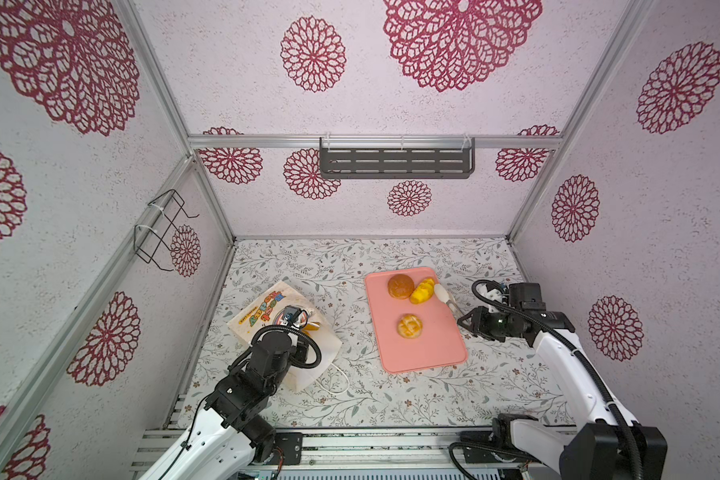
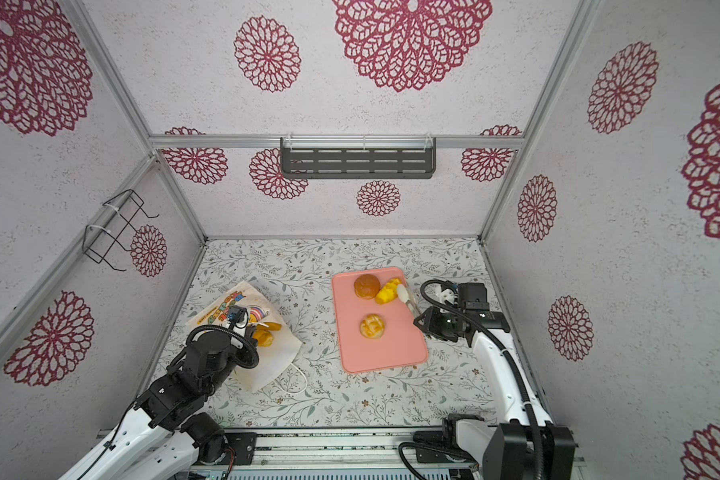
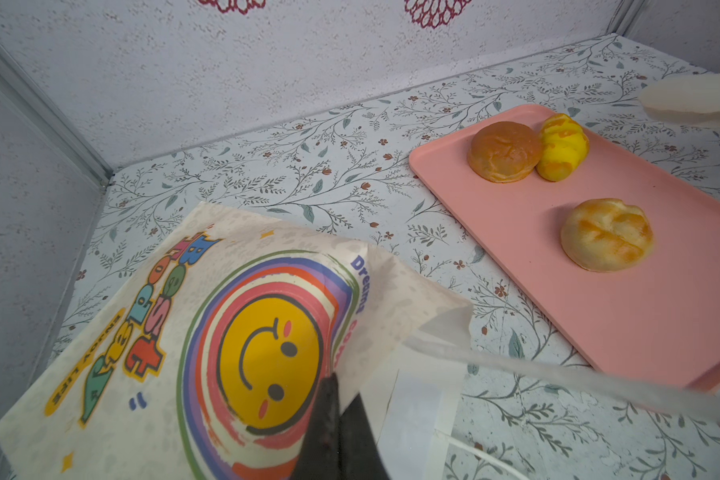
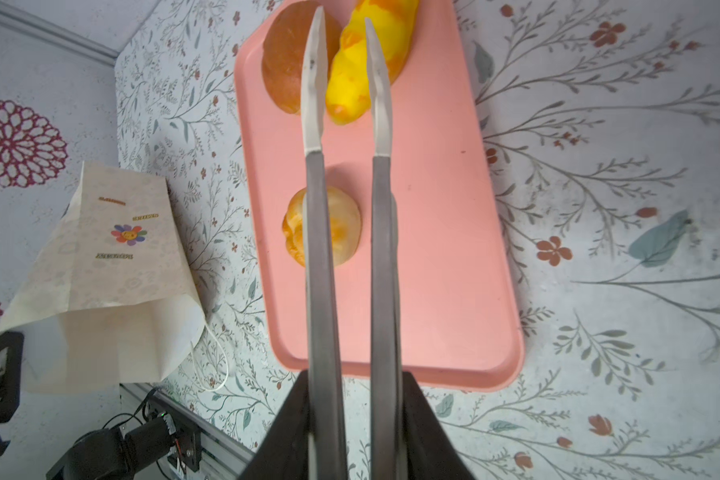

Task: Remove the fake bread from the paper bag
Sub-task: 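Carry the open tongs with the right gripper back into the bag mouth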

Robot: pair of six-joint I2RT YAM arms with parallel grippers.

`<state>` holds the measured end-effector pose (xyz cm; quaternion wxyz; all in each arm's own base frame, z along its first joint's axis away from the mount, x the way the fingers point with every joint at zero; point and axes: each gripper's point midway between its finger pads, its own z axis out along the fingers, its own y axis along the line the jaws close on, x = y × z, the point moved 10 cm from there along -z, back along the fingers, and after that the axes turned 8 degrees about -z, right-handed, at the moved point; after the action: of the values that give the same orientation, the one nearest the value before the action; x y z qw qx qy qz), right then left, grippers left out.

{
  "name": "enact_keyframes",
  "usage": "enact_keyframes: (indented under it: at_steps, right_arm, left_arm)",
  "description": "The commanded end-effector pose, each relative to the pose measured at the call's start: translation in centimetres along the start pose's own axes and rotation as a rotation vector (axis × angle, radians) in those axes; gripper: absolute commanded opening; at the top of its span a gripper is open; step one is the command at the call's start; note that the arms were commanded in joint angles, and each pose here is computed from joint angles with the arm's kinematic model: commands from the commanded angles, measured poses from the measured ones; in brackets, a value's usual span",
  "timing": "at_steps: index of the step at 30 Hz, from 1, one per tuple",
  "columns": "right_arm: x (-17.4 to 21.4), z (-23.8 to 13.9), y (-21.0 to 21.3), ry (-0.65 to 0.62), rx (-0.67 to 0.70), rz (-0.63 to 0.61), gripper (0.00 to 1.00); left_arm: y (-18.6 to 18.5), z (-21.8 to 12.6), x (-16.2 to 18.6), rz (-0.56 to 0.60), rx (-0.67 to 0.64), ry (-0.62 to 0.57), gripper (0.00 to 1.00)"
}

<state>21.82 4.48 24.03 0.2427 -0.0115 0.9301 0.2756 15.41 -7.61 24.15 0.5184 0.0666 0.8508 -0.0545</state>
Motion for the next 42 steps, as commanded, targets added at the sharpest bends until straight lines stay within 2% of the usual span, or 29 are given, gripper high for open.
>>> enact_keyframes:
  at_steps: [1,9,14,20,27,34,42]
  right_arm:
    - [1.8,-1.2,3.7,-0.008,-0.084,-0.036,0.32]
    - [8.6,-1.1,11.0,-0.006,-0.312,-0.083,0.30]
    - [11.8,1.2,16.1,0.065,-0.406,-0.204,0.31]
    - [13.2,5.8,21.8,0.187,-0.438,-0.358,0.32]
    - [12.8,10.0,25.3,0.165,-0.516,-0.365,0.32]
    - [12.5,12.3,26.2,0.156,-0.445,-0.365,0.32]
    - [12.9,11.6,27.2,0.183,-0.280,-0.516,0.31]
  left_arm:
    - [0.0,-0.8,-1.4,-0.033,0.027,-0.059,0.00]
    - [-0.3,-0.7,-1.3,-0.036,0.072,-0.059,0.00]
    - [-0.5,-0.7,-1.4,-0.038,0.087,-0.060,0.00]
    - [-0.4,-1.1,-1.3,-0.049,0.106,-0.082,0.00]
    - [-0.4,-1.5,-1.3,-0.061,0.132,-0.107,0.00]
    - [-0.6,-1.4,-1.2,-0.061,0.152,-0.101,0.00]
    - [-0.8,-1.0,-1.2,-0.062,0.157,-0.089,0.00]
